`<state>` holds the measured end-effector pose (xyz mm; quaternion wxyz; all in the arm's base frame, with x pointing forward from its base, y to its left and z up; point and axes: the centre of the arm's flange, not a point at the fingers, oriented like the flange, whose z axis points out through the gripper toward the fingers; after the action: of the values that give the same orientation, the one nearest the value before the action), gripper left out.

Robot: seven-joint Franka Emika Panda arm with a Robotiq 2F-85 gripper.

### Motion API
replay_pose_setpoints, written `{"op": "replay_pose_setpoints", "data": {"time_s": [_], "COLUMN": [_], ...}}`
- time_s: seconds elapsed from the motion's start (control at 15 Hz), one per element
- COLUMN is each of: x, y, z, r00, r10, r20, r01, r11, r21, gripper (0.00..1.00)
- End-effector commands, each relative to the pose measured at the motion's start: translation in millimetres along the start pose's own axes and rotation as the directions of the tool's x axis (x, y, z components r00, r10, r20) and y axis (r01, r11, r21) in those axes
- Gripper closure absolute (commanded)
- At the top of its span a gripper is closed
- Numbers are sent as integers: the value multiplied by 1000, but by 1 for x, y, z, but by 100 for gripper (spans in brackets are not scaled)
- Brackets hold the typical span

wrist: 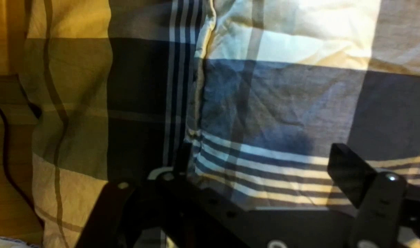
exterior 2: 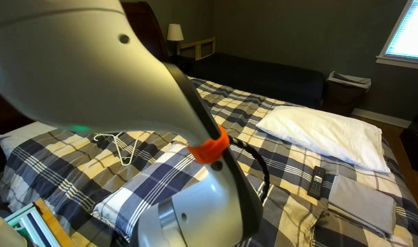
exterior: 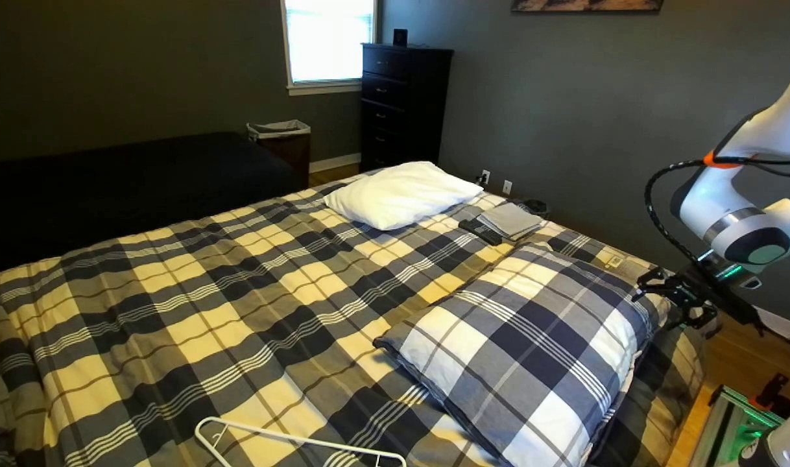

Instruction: Move the pillow to the left

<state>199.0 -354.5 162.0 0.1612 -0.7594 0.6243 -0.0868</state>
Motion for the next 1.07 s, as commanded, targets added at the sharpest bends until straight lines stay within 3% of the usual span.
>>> {"op": "replay_pose_setpoints", "data": {"time_s": [0.0,0.07,0.13,0.27,0.53,0.87,1.0], "x": [43,50,55,63,77,68,56], "y": [7,7,7,6,7,-20,-39], "z": [77,90,102,125,142,105,86], "r00": [999,999,999,998,998,998,992], "r10": [17,27,31,25,14,-61,-125], "r20": [37,42,44,56,57,20,25], "r01": [-15,-24,-27,-21,-9,62,125], "r11": [999,998,997,996,995,997,992], "r21": [-49,-65,-77,-84,-98,-47,-15], "gripper": [0,0,25,32,64,99,100]}}
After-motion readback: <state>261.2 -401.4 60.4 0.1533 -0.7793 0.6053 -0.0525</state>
